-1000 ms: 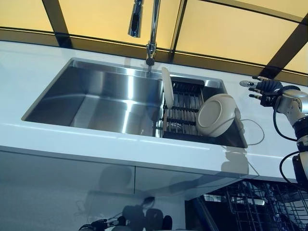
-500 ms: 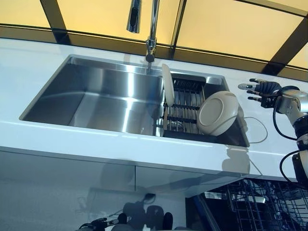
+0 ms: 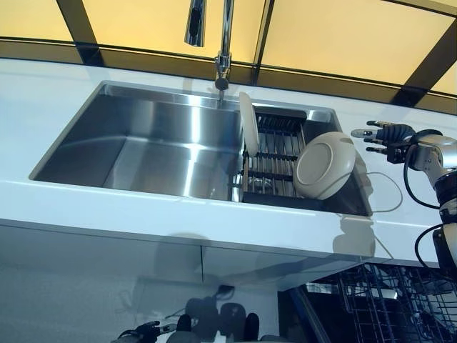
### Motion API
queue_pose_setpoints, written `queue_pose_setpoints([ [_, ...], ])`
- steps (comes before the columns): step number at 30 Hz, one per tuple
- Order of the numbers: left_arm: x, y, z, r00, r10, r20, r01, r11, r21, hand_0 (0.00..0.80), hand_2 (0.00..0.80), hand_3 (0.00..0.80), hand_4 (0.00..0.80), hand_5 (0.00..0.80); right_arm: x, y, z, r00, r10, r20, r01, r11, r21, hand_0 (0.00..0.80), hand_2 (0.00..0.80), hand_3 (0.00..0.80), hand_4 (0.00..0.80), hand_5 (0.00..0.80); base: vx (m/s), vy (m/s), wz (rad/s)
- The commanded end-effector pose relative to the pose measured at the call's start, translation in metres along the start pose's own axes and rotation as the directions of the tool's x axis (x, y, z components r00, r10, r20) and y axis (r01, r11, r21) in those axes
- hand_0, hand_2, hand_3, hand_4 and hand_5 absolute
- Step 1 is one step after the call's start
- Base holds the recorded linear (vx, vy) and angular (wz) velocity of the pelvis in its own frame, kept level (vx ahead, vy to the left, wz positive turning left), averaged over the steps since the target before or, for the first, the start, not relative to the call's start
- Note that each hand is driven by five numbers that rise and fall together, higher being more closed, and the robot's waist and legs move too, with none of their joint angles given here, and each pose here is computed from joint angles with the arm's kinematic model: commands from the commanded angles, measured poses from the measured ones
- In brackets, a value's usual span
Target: Take plates into dishwasher
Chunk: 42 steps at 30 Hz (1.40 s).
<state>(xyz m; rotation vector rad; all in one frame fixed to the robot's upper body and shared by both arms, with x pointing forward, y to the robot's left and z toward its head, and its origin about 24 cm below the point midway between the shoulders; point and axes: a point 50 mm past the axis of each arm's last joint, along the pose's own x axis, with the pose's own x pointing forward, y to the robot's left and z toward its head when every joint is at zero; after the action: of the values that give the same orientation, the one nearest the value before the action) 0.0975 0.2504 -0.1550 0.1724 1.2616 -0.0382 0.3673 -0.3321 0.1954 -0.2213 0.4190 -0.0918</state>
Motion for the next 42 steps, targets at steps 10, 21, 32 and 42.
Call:
queue_pose_setpoints([
  [10,0.001,0.003,0.011,1.0,0.0,0.029,-0.001,1.0,0.024,0.0,0.0,0.0,0.0,0.0,-0.008,-0.005,0.029,0.999,-0.007,0.039,0.011,0.996,-0.088,0.0,0.0,0.0,0.0,0.0,0.0,0.0,0.0],
  [21,0.001,0.002,0.011,0.999,0.0,0.033,0.0,1.0,0.02,0.0,0.0,0.0,0.0,0.0,-0.004,0.003,0.025,1.0,0.019,0.023,-0.017,0.994,-0.106,0.0,0.0,0.0,0.0,0.0,0.0,0.0,0.0],
  [32,0.001,0.001,0.012,0.999,-0.005,0.039,0.005,1.0,0.018,0.0,0.0,0.0,0.0,0.0,-0.003,0.008,0.023,0.999,0.048,0.008,-0.047,0.992,-0.121,0.0,0.0,0.0,0.0,0.0,0.0,0.0,0.0],
  [42,0.001,0.002,0.014,0.999,-0.002,0.043,0.001,1.0,0.019,0.0,0.0,0.0,0.0,0.0,0.0,0.014,0.021,0.997,0.073,-0.017,-0.075,0.989,-0.129,0.0,0.0,0.0,0.0,0.0,0.0,0.0,0.0],
])
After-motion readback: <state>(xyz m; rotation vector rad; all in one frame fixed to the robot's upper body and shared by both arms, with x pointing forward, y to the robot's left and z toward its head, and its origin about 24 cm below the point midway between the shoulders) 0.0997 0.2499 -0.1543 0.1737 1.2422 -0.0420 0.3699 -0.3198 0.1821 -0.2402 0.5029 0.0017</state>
